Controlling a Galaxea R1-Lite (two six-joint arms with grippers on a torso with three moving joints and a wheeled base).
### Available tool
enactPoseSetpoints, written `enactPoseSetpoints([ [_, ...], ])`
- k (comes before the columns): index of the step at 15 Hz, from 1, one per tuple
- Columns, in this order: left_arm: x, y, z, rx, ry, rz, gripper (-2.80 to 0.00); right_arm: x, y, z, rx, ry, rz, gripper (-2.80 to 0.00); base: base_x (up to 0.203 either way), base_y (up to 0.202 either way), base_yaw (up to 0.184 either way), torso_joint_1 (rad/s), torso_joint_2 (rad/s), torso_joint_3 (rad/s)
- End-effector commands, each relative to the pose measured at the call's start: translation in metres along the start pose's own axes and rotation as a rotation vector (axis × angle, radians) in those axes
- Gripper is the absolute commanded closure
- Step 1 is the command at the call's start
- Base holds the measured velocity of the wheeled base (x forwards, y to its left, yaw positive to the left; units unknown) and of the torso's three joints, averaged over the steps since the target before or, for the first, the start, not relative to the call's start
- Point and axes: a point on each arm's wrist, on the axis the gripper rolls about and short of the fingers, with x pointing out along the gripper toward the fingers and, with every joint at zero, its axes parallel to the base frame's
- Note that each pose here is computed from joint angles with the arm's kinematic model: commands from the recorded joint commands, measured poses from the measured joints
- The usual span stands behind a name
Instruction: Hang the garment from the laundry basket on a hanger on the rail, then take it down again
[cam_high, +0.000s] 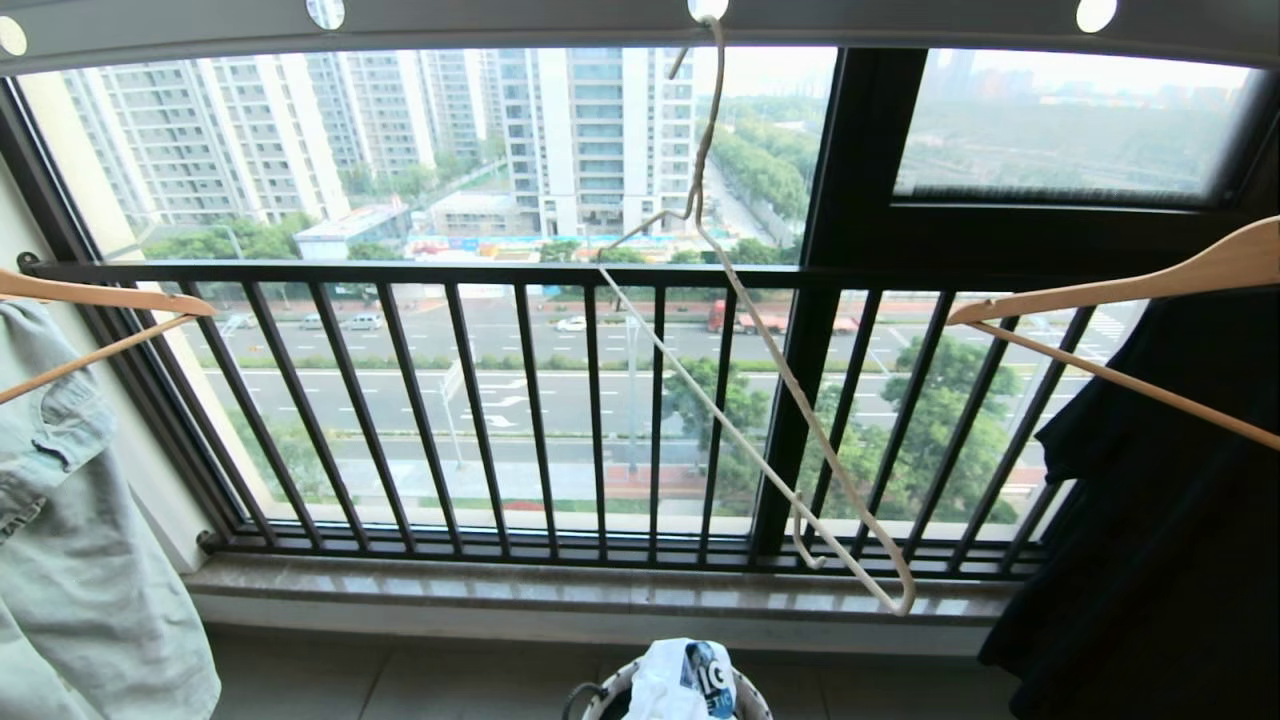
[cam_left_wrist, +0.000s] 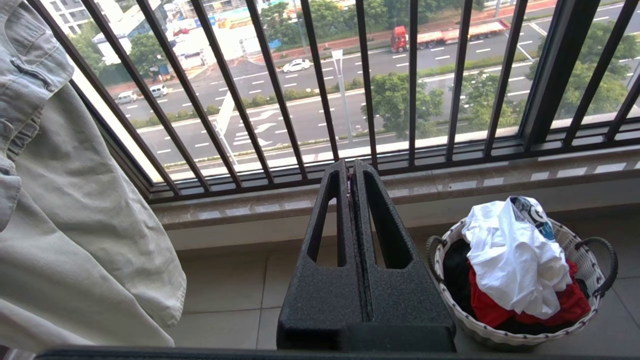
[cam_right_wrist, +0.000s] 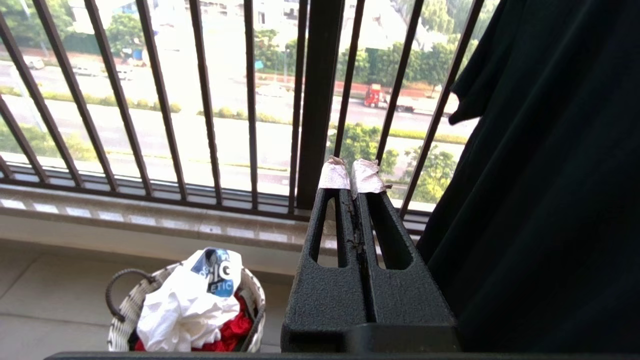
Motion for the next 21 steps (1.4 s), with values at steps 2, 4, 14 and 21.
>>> enactPoseSetpoints([
  [2,0.0004,-0.0002,-0.0019,-0.007,0.009,0.004,0.0,0.0004,0.0006,-0.0076,0.017,0.063,0.007,0.0,0.0,0.0,0.0,0.0,0.0,0.0],
  [4,0.0003,-0.0002,-0.0021,-0.007,0.009,0.003,0.0,0.0005,0.0006,-0.0076,0.013,0.064,0.007,0.0,0.0,0.0,0.0,0.0,0.0,0.0],
  [14,0.0006,0.0004,-0.0027,-0.152,0.011,0.034,0.0,0.0005,0.0006,-0.0075,0.063,0.062,0.004,0.0,0.0,0.0,0.0,0.0,0.0,0.0],
  [21,0.0006,0.0004,-0.0027,-0.152,0.011,0.034,0.0,0.0005,0.0006,-0.0075,0.063,0.062,0.004,0.0,0.0,0.0,0.0,0.0,0.0,0.0],
])
